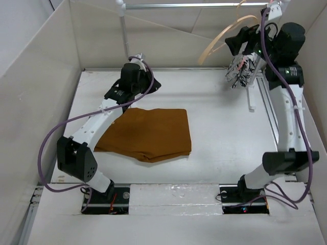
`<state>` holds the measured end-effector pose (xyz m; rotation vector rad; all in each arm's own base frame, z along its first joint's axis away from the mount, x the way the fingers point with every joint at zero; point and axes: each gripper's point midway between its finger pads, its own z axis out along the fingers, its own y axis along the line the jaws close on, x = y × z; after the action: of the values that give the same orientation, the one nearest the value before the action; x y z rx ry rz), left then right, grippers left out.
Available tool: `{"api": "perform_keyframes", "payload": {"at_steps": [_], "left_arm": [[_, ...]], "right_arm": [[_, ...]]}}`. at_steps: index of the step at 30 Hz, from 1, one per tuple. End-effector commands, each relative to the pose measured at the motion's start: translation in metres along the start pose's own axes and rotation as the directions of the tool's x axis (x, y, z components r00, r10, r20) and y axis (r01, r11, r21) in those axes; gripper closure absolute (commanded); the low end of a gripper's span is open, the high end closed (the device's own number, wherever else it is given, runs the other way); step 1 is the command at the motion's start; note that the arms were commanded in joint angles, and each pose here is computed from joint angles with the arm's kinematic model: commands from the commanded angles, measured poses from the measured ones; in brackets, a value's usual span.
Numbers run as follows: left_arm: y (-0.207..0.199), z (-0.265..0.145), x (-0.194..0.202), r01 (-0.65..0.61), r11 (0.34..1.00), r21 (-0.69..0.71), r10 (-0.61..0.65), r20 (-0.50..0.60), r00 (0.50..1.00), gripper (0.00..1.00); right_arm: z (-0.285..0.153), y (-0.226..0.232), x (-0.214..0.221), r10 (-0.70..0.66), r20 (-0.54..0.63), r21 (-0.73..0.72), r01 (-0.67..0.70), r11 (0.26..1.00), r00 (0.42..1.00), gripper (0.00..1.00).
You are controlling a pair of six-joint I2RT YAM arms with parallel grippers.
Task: Place the trousers on the hanger
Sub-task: Pick up the hanger from the clothesline.
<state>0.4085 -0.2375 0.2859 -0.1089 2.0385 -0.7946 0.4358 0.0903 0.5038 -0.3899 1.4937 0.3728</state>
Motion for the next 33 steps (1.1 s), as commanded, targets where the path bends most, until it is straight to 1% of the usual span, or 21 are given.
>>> {"api": "perform_keyframes", "payload": {"at_steps": [1, 2, 4, 7, 8, 9, 11, 13, 14, 15, 17, 18, 19, 20, 21, 22, 25, 26, 28, 29, 33], "left_arm": [[0.004, 0.005, 0.011, -0.022, 1.000, 0.013, 0.023, -0.038, 0.999, 0.87], [0.008, 0.005, 0.019, -0.018, 1.000, 0.017, 0.019, -0.057, 0.998, 0.79], [0.014, 0.005, 0.030, -0.016, 1.000, 0.011, 0.017, -0.082, 0.996, 0.74], [0.023, 0.005, 0.045, -0.013, 1.000, -0.001, 0.013, -0.110, 0.994, 0.73], [0.029, 0.005, 0.053, -0.009, 1.000, -0.012, 0.007, -0.126, 0.992, 0.72], [0.030, 0.004, 0.056, -0.010, 1.000, -0.014, 0.008, -0.129, 0.992, 0.72], [0.035, 0.003, 0.064, -0.005, 1.000, -0.024, 0.002, -0.145, 0.989, 0.72], [0.036, 0.003, 0.067, -0.002, 1.000, -0.020, -0.001, -0.153, 0.988, 0.72], [0.038, 0.003, 0.071, 0.002, 1.000, -0.021, -0.006, -0.161, 0.987, 0.72], [0.038, 0.003, 0.072, 0.003, 1.000, -0.019, -0.006, -0.163, 0.987, 0.72], [0.040, 0.002, 0.073, 0.002, 1.000, -0.025, -0.006, -0.167, 0.986, 0.72], [0.036, 0.001, 0.074, -0.004, 1.000, -0.018, 0.001, -0.167, 0.986, 0.72], [0.035, 0.000, 0.075, -0.004, 1.000, -0.017, 0.001, -0.168, 0.986, 0.72], [0.036, 0.000, 0.074, -0.004, 1.000, -0.020, 0.001, -0.166, 0.986, 0.72], [0.033, 0.000, 0.072, -0.003, 1.000, -0.015, 0.001, -0.164, 0.986, 0.71], [0.033, 0.000, 0.072, -0.003, 1.000, -0.015, 0.001, -0.164, 0.986, 0.71], [0.020, -0.002, 0.060, -0.004, 1.000, 0.021, 0.007, -0.151, 0.989, 0.59], [0.007, -0.003, 0.053, 0.008, 0.998, 0.065, 0.002, -0.153, 0.988, 0.54], [-0.011, -0.005, 0.041, 0.017, 0.993, 0.117, 0.001, -0.149, 0.989, 0.50], [-0.030, -0.009, 0.025, 0.016, 0.985, 0.171, 0.007, -0.131, 0.991, 0.47], [-0.076, -0.027, -0.019, 0.026, 0.953, 0.301, -0.013, -0.045, 0.999, 0.39]], "right_arm": [[0.033, -0.005, 0.019, 0.139, -0.028, -0.101, -0.141, 0.985, 0.990, 0.18], [0.045, -0.006, 0.019, 0.182, -0.016, -0.150, -0.182, 0.972, 0.983, 0.17], [0.057, -0.005, 0.018, 0.213, 0.002, -0.196, -0.208, 0.958, 0.977, 0.16], [0.074, -0.010, 0.030, 0.287, -0.005, -0.206, -0.281, 0.937, 0.958, 0.15], [0.079, -0.010, 0.023, 0.288, 0.040, -0.233, -0.271, 0.934, 0.957, 0.14], [0.086, -0.006, 0.034, 0.345, 0.019, -0.243, -0.330, 0.912, 0.939, 0.14], [0.095, -0.003, 0.030, 0.353, 0.054, -0.275, -0.326, 0.905, 0.934, 0.14], [0.108, -0.001, 0.041, 0.394, 0.031, -0.293, -0.368, 0.882, 0.919, 0.17], [0.112, 0.004, 0.036, 0.391, 0.064, -0.326, -0.351, 0.878, 0.918, 0.21], [0.115, 0.010, 0.036, 0.422, 0.059, -0.345, -0.378, 0.859, 0.905, 0.31], [0.118, 0.007, 0.043, 0.433, 0.061, -0.336, -0.390, 0.858, 0.899, 0.44], [0.120, 0.011, 0.043, 0.434, 0.064, -0.338, -0.389, 0.857, 0.899, 0.65], [0.119, 0.011, 0.042, 0.430, 0.071, -0.340, -0.383, 0.859, 0.900, 0.71], [0.119, 0.011, 0.043, 0.431, 0.067, -0.334, -0.387, 0.860, 0.900, 0.82], [0.117, 0.016, 0.039, 0.418, 0.077, -0.337, -0.371, 0.865, 0.905, 0.90], [0.114, 0.017, 0.033, 0.414, 0.086, -0.341, -0.364, 0.867, 0.906, 0.90], [0.110, 0.023, 0.029, 0.374, 0.075, -0.331, -0.330, 0.884, 0.925, 0.96], [0.104, 0.026, 0.025, 0.367, 0.079, -0.335, -0.322, 0.885, 0.927, 0.97], [0.096, 0.032, 0.025, 0.360, 0.070, -0.353, -0.314, 0.881, 0.930, 0.98], [0.087, 0.037, 0.018, 0.353, 0.077, -0.366, -0.303, 0.880, 0.932, 1.00], [0.066, 0.056, 0.053, 0.372, -0.024, -0.403, -0.349, 0.846, 0.928, 1.00]]}}
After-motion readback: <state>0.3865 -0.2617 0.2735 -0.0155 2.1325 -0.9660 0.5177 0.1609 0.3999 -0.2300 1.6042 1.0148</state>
